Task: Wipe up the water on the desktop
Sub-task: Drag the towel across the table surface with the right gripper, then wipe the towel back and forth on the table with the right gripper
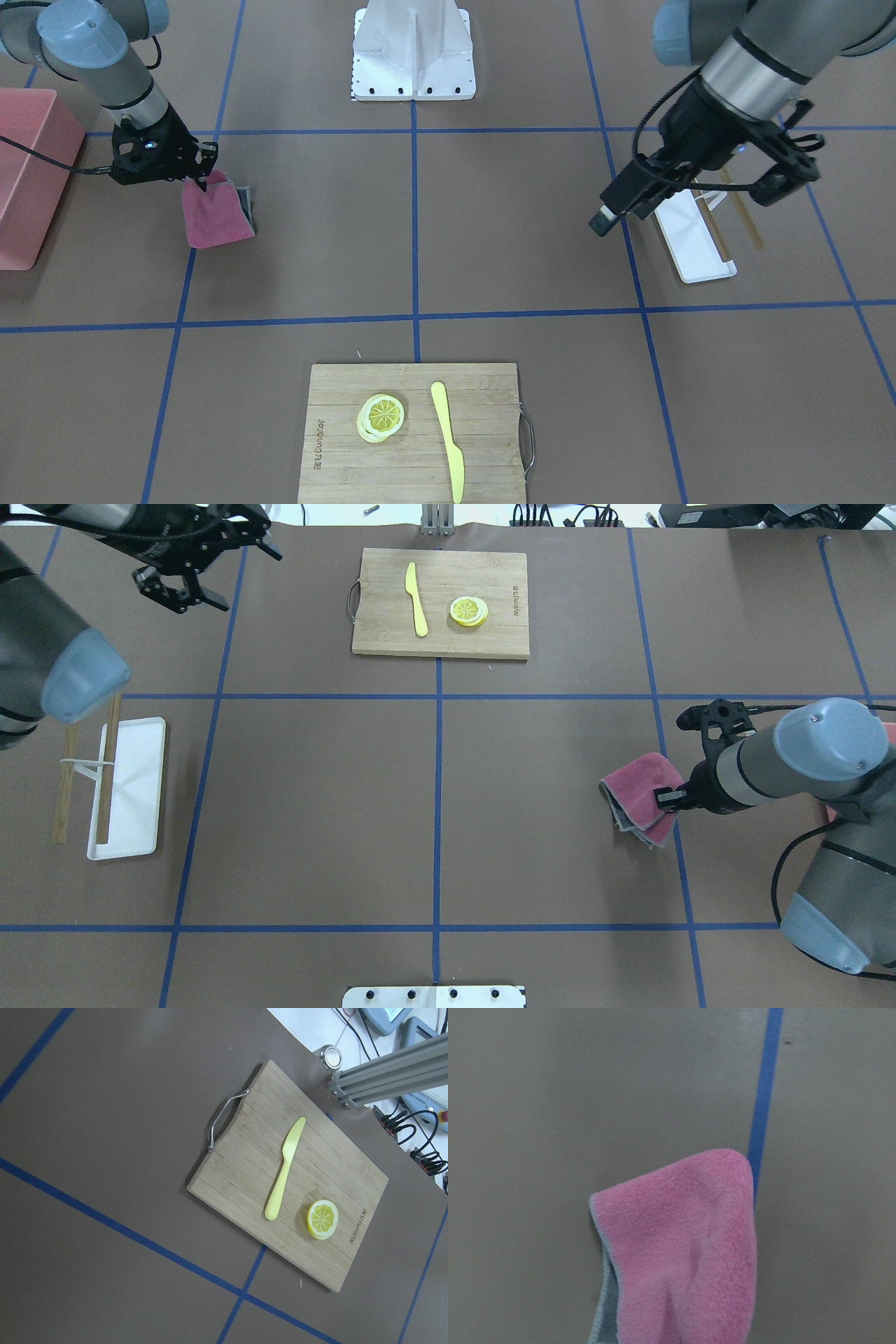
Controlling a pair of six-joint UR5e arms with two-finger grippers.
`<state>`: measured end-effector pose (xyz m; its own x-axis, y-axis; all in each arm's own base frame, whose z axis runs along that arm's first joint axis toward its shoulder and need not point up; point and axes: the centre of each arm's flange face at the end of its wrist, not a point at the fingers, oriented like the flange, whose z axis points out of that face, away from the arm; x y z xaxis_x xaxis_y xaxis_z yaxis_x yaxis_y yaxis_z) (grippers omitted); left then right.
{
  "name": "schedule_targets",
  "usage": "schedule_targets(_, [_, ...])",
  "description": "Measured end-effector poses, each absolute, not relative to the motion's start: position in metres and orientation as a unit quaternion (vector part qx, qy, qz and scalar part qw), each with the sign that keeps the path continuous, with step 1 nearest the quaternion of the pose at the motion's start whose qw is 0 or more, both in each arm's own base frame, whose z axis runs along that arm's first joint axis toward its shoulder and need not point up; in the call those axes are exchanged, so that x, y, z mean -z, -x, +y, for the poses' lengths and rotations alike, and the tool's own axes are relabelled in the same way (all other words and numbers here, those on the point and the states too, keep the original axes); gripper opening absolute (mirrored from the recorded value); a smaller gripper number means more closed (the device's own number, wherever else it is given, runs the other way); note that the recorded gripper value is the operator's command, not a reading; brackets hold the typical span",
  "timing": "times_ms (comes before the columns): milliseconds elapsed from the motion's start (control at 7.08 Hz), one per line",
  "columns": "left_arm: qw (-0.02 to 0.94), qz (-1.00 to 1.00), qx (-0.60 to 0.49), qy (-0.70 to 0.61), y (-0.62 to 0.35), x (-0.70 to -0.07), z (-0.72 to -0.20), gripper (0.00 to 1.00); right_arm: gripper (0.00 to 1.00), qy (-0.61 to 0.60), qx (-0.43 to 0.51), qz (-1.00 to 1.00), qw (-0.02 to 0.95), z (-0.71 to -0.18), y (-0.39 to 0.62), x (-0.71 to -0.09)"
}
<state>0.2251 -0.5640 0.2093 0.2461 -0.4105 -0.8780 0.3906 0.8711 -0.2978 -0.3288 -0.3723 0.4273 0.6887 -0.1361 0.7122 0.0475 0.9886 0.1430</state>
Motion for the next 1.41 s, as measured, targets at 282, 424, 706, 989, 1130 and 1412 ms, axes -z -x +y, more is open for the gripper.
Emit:
schedule_targets(282, [0.812,0.54,0.219,-0.024,-0.187,-0.257,-0.564,0.98,0.0,-0.043,0.032,-0.416,0.908,-0.365,0.371,-0.392])
schedule_targets(424, [0.82,0.532,0.206,-0.037,-0.176,-0.273,-0.565,0.98,0.0,-0.026,0.008,-0.437,0.899,-0.354,0.422,-0.352])
schedule_targets(706, [0.835,0.516,0.181,-0.058,-0.158,-0.302,-0.567,0.98,0.0,-0.007,-0.036,-0.454,0.89,-0.334,0.517,-0.265])
schedule_targets(989, [0.847,0.502,0.159,-0.075,-0.133,-0.331,-0.562,0.98,0.0,-0.007,-0.055,-0.46,0.886,-0.335,0.533,-0.24])
schedule_targets(1130, [0.852,0.495,0.149,-0.082,-0.12,-0.347,-0.558,0.98,0.0,-0.004,-0.048,-0.456,0.889,-0.347,0.504,-0.258])
schedule_targets(1412, [0.86,0.484,0.132,-0.097,-0.1,-0.366,-0.55,0.98,0.0,-0.007,-0.006,-0.421,0.907,-0.364,0.416,-0.336])
